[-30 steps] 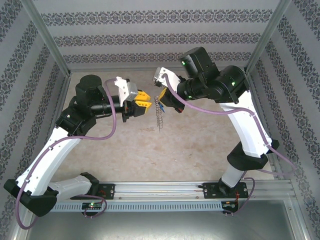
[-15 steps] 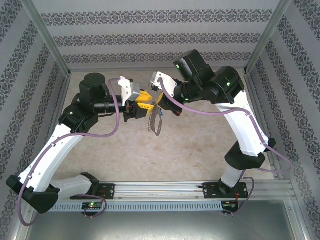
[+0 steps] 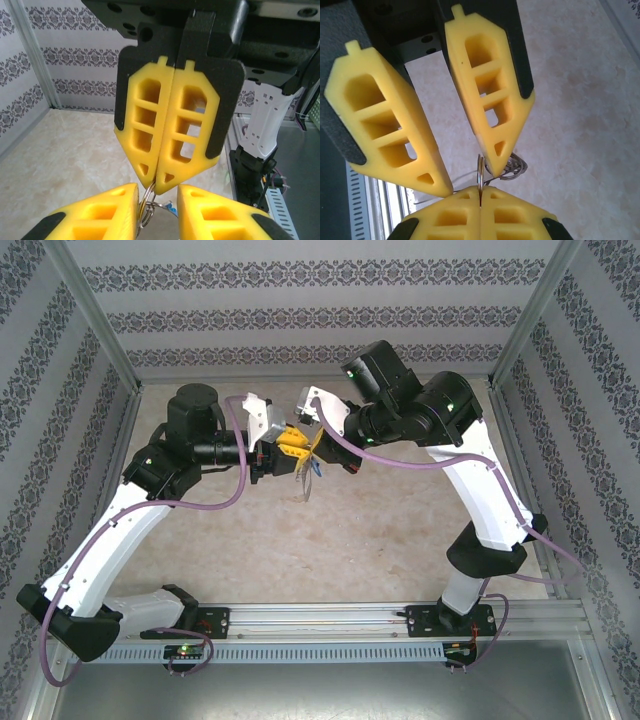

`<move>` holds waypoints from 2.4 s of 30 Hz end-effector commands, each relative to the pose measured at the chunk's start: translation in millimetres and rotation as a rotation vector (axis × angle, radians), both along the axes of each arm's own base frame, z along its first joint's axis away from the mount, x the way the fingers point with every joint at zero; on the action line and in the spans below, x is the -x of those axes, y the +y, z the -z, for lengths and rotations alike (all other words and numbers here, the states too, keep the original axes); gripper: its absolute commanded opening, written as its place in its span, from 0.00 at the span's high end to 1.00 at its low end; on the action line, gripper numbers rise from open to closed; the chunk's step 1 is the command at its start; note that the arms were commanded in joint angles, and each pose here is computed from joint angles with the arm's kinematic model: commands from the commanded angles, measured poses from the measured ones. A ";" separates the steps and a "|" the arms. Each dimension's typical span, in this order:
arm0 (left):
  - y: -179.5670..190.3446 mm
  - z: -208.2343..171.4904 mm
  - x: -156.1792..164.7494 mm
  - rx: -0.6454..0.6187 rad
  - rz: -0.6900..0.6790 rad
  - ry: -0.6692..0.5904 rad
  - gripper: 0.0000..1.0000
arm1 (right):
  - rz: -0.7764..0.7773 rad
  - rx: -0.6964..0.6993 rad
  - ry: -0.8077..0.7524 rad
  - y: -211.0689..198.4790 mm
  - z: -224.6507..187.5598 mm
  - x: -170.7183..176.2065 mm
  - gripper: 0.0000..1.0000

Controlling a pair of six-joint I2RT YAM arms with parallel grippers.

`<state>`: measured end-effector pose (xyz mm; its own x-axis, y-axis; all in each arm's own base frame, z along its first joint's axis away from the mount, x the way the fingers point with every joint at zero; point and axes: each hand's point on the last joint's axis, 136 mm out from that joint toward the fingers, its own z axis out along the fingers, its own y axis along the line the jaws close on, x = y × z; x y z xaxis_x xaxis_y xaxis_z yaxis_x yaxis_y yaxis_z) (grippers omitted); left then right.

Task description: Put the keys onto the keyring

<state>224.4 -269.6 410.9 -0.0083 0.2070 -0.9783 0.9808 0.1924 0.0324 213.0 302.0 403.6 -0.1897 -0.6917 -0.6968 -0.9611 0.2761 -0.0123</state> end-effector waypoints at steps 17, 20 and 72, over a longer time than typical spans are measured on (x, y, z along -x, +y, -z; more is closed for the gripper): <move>-2.8 -0.3 3.9 0.002 0.046 -0.004 0.93 | -0.109 -0.083 0.013 10.4 -16.8 23.2 1.00; -2.6 1.3 1.7 -0.001 0.037 -0.007 0.96 | -0.121 -0.094 0.010 11.0 -19.4 25.6 1.00; 16.3 -61.5 5.9 0.340 0.064 0.038 1.00 | 0.069 -0.486 0.027 -25.7 -36.3 10.7 0.55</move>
